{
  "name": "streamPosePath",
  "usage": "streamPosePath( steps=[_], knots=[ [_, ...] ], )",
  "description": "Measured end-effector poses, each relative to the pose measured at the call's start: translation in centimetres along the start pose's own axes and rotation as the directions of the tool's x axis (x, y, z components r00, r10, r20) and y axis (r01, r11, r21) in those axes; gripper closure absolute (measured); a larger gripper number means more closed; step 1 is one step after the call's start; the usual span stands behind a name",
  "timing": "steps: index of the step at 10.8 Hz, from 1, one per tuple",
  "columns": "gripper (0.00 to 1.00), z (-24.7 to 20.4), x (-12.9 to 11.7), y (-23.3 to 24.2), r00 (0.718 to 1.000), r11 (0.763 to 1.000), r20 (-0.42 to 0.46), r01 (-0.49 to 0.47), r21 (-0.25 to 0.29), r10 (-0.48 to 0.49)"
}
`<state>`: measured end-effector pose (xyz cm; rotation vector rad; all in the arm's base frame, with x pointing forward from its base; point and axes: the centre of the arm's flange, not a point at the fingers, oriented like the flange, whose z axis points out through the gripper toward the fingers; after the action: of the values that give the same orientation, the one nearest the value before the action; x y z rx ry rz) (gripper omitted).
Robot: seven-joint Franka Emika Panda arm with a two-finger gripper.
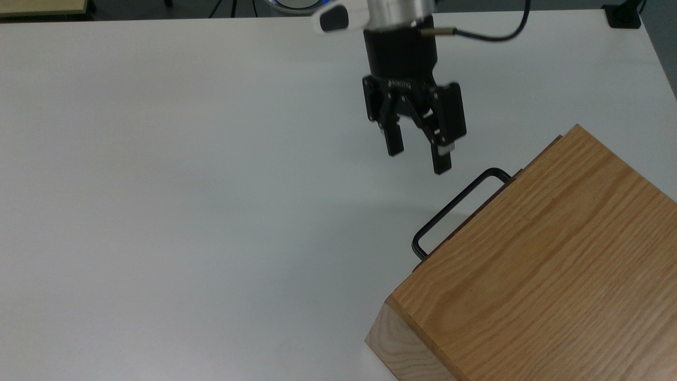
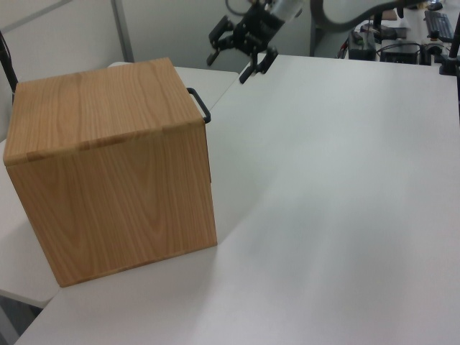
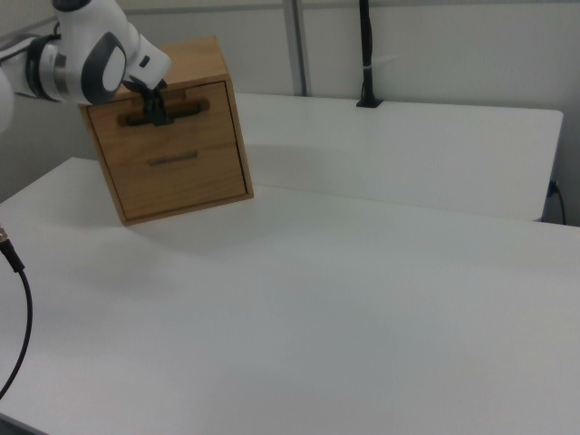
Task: Open the drawer by sliding it
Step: 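Lower the open gripper onto the black drawer handle and close it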
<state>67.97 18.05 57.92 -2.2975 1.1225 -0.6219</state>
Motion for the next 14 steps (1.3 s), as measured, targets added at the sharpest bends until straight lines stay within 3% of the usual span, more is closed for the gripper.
streamPosePath(
  steps=[1, 5, 10, 12, 13, 14],
  knots=[
    [0.08, 1.4, -0.1, 0.3, 1.000, 1.000, -0.003, 0.000, 0.005, 0.000],
    [0.33, 5.3, -0.9, 0.7, 1.000, 0.998, -0.026, 0.011, 0.070, -0.009],
    [0.27, 7.2, -2.9, 0.5, 0.998, 0.996, -0.017, 0.060, 0.060, -0.059],
    [0.34, 7.5, -2.9, 0.6, 0.998, 0.996, -0.019, 0.066, 0.056, -0.065],
    [0.41, 7.5, -2.8, 0.6, 0.998, 0.996, -0.020, 0.065, 0.056, -0.064],
    [0.59, 7.3, -2.6, 0.5, 0.998, 0.996, -0.025, 0.063, 0.064, -0.062]
  ],
)
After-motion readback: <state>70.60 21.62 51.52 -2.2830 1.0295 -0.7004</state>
